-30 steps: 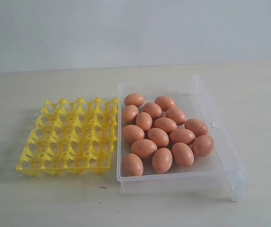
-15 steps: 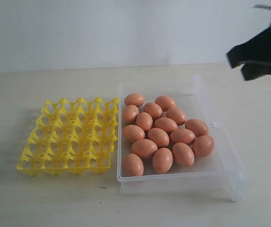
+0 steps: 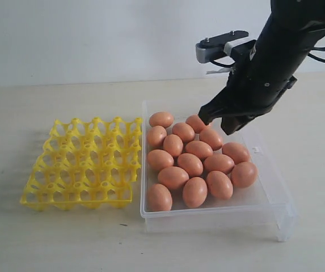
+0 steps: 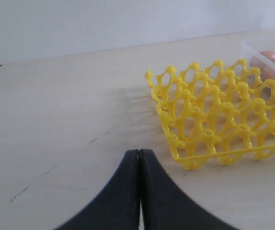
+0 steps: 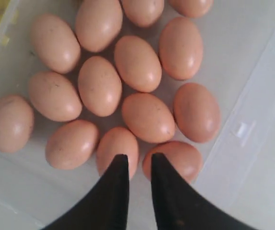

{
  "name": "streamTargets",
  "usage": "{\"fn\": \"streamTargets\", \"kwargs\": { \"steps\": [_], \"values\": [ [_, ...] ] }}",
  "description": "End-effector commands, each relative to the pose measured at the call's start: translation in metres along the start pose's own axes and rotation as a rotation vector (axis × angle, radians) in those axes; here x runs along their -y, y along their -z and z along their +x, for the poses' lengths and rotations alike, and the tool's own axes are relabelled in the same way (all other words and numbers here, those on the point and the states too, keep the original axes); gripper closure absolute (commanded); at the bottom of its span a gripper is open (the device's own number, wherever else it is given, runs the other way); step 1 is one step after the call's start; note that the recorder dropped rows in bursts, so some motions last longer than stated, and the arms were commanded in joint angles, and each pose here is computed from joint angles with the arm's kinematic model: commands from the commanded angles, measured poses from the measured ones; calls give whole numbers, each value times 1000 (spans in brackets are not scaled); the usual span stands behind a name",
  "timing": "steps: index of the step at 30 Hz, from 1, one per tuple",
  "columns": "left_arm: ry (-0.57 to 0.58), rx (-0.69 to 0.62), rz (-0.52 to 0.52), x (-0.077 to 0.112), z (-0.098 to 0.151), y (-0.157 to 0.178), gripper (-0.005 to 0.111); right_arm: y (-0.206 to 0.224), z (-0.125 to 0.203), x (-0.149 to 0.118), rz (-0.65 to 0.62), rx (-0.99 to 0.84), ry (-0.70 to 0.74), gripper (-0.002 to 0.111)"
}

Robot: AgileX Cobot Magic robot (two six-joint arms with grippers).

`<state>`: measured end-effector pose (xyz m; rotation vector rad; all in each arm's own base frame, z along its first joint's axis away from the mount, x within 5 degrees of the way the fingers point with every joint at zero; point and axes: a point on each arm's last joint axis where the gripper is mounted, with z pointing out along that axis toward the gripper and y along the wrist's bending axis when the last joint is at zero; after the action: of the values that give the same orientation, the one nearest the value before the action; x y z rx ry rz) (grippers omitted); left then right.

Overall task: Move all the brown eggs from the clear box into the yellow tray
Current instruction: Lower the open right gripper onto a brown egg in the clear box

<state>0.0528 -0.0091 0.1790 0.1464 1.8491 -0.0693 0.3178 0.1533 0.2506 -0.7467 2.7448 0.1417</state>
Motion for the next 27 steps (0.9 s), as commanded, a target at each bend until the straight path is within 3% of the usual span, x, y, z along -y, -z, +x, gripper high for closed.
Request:
{"fn": "streamTargets", "kwargs": {
  "steps": [1,9,11,15,17,19,24,25,27],
  "values": [
    [-4,16,2,0,-2,1,107,1,-11,-14,-9,105,50,85],
    [-4,16,2,0,-2,1,107,-16,-11,-42,40,62,254,82],
    [-4,16,2,0,-2,1,107,-24,-10,-44,41,34,292,72],
    [-4,16,2,0,-2,1,107,-41,-5,-40,71,-74,332,41],
    [-4,16,2,0,-2,1,107,-47,-4,-38,85,-95,346,35],
    [-4,16,2,0,-2,1,107,-50,-8,-36,118,-69,377,39],
    [-4,16,2,0,-2,1,107,-73,-11,-32,158,-87,585,77],
    [-4,16,2,0,-2,1,107,-77,-11,-32,157,-89,605,76],
    [-4,16,2,0,-2,1,107,-95,-11,-32,154,-102,661,64]
  ]
}}
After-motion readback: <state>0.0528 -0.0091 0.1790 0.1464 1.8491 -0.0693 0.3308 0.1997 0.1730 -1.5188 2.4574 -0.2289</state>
